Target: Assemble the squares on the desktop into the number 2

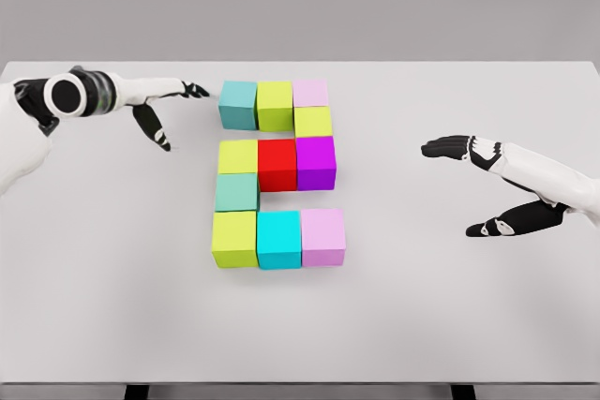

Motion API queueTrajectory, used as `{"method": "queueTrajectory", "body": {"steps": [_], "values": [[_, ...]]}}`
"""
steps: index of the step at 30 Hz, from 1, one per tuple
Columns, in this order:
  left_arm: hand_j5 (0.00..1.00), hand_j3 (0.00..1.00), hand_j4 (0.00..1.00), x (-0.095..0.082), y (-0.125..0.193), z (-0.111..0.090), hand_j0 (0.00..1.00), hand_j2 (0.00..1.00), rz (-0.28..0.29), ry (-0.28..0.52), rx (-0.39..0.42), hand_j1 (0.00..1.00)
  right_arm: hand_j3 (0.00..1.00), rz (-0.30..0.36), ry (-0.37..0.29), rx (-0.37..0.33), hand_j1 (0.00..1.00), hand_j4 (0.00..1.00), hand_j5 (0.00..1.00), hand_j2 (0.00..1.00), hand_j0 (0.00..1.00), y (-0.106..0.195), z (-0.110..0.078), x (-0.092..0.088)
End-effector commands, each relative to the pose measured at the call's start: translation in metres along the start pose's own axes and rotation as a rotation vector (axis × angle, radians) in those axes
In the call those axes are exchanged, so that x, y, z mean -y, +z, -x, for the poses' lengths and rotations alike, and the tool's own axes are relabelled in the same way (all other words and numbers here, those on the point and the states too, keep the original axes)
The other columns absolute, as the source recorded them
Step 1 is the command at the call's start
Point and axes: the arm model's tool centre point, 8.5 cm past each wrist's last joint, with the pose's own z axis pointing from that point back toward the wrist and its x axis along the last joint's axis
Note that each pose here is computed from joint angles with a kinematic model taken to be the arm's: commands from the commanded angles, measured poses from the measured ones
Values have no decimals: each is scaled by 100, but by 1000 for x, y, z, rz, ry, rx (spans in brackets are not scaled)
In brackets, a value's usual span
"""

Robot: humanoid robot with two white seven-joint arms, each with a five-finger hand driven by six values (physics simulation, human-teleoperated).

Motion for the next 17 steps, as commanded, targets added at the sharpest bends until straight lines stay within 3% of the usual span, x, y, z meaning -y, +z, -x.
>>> {"method": "queueTrajectory", "body": {"steps": [1, 3, 4, 5, 6, 9, 14, 17], "values": [[100, 100, 100, -6, 17, 17, 100, 100, -21, 22, 8, 100, 100, 4, -6, 2, 100, 100, 100, 100, 100, 0, 0, 1], [100, 100, 100, -14, 48, 33, 100, 100, -63, 9, 138, 100, 100, 4, -6, 2, 100, 100, 100, 100, 100, 0, 0, 1], [100, 100, 100, -23, 83, 32, 100, 100, -119, -57, 310, 100, 100, 4, -6, 2, 100, 100, 100, 100, 100, 0, 0, 1], [100, 100, 100, -23, 107, 35, 100, 100, -150, -106, 407, 100, 100, 4, -6, 2, 100, 100, 100, 100, 100, 0, 0, 1], [100, 100, 100, -22, 131, 51, 100, 100, -185, -58, 423, 100, 100, 4, -6, 2, 100, 100, 100, 100, 100, 0, 0, 1], [100, 100, 100, 2, 146, 80, 100, 100, -201, 98, 425, 100, 100, 4, -6, 2, 100, 100, 100, 100, 100, 0, 0, 1], [100, 100, 100, 45, 140, 95, 100, 100, -140, 174, 407, 100, 100, 4, -6, 2, 100, 100, 100, 100, 100, 0, 0, 1], [100, 100, 100, 53, 137, 97, 100, 100, -123, 183, 403, 100, 100, 4, -6, 2, 100, 100, 100, 100, 100, 0, 0, 1]]}}
